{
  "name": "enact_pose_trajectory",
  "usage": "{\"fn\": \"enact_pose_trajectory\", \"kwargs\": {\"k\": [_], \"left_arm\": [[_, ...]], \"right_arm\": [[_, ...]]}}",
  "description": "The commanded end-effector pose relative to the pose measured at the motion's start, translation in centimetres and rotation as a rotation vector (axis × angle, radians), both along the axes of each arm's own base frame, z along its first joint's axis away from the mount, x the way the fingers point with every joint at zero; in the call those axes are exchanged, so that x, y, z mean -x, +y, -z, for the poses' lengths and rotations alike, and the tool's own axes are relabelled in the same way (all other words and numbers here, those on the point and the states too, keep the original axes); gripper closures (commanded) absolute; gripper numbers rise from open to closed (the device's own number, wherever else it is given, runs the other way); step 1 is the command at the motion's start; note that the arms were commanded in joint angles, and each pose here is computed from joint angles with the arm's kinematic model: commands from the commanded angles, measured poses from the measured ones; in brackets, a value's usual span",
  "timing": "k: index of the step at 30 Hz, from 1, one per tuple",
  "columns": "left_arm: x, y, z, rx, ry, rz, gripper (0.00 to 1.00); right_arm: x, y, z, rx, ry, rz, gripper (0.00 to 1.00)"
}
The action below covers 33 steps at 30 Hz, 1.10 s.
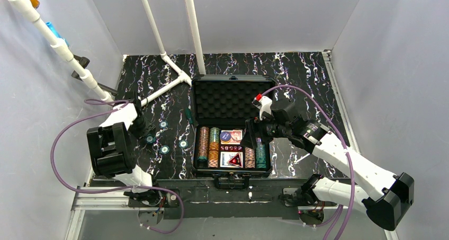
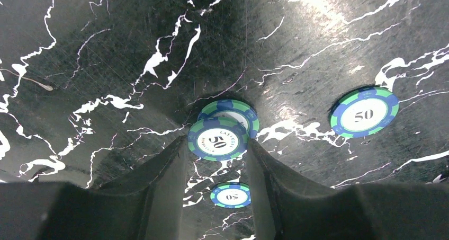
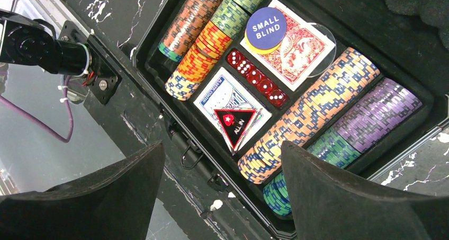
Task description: Pack up texas hold em set
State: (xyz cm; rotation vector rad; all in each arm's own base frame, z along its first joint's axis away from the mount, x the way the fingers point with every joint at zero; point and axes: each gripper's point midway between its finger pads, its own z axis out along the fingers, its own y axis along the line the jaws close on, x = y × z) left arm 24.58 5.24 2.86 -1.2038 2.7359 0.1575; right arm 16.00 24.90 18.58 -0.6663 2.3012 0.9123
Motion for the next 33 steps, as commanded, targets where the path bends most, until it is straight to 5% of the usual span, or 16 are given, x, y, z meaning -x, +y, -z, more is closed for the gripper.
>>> {"fn": "enact_pose_trajectory", "kwargs": {"k": [1,5,9,15,23,33], "left_arm": [[-0.9,0.7,-0.5,-0.020,-0.020,0.003,0.75],[-1.1,0.6,-0.4,-0.004,-0.015,0.004,0.65],[-1.1,0.8,-1.1,-0.017,-0.020,0.003,0.44],[-1.8,1.1,-3.0,-0.047,-0.072,-0.002,0.32],[-7.1,-4.0,-3.4,0.061,-0.147,0.271,0.24],[-9.4,-4.2,-1.1,0.069,-0.048,0.338,0.27]], "right_arm": [[-0.3,0.2,-0.4,-0.021,-0.028,-0.008,0.13],[-0.3,0.2,-0.4,-0.020,-0.026,-0.009,0.13],[-0.4,0.2,-0.4,-0.020,-0.025,-0.008,0.13],[-0.4,0.4,-0.4,-0.024,-0.018,-0.013,0.13],[-0.4,0.6,-0.5,-0.030,-0.007,-0.015,0.13],[-0.4,0.1,-0.7,-0.023,-0.016,0.005,0.13]]}}
